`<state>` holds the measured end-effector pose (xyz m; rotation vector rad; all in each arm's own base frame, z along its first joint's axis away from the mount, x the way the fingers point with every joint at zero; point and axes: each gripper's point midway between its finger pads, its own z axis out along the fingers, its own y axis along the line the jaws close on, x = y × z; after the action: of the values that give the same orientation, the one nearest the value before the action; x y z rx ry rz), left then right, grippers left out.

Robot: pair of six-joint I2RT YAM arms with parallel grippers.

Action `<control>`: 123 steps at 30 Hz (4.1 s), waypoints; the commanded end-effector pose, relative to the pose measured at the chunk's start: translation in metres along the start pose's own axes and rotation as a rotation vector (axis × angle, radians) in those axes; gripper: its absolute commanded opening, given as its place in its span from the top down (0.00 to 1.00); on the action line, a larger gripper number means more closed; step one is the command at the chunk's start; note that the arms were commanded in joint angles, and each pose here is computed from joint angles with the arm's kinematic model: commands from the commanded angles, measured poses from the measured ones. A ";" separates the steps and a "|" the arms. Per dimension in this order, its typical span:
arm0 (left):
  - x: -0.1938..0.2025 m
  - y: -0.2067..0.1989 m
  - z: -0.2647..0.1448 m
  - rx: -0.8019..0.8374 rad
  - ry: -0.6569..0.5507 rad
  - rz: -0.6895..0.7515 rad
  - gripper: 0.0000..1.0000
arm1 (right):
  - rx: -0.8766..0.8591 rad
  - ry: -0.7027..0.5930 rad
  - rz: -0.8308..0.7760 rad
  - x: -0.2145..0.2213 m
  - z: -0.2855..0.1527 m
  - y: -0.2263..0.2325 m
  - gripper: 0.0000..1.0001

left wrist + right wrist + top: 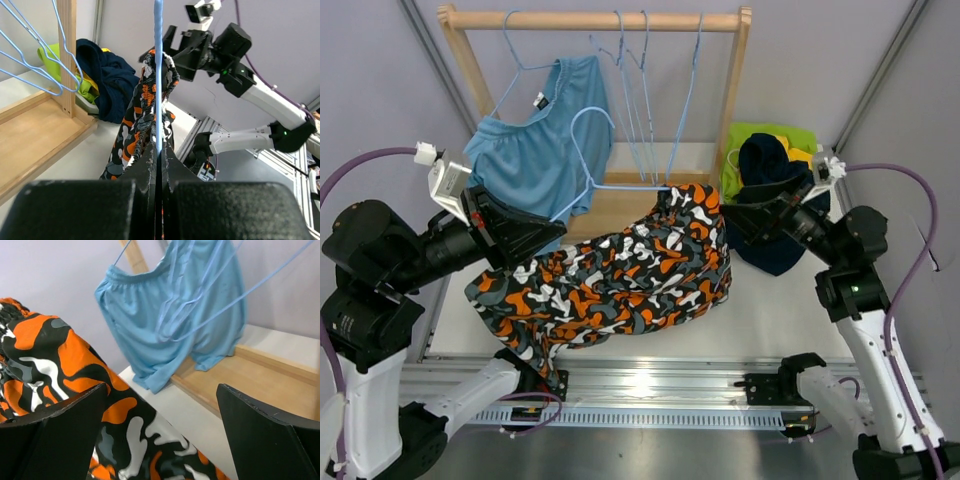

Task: Remove the shorts from the hanger

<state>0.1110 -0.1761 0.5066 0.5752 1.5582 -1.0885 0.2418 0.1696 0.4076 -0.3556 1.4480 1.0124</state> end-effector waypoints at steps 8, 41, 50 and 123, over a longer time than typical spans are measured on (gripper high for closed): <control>-0.016 -0.009 0.000 0.027 -0.048 0.046 1.00 | -0.074 0.011 -0.002 0.034 0.041 0.040 0.00; -0.019 0.007 -0.005 -0.074 -0.058 0.075 1.00 | -0.063 -0.023 0.029 0.044 0.050 0.039 0.00; -0.019 -0.001 -0.011 -0.057 -0.066 0.087 1.00 | -0.055 0.002 0.004 0.058 0.083 0.028 0.68; 0.073 0.118 -0.052 -0.700 0.186 0.044 1.00 | 0.549 -0.341 -0.421 -0.234 0.039 -0.047 1.00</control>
<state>0.1627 -0.0795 0.3993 0.2294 1.9406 -0.3397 0.2990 0.1161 0.5964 -0.1400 1.2264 0.4092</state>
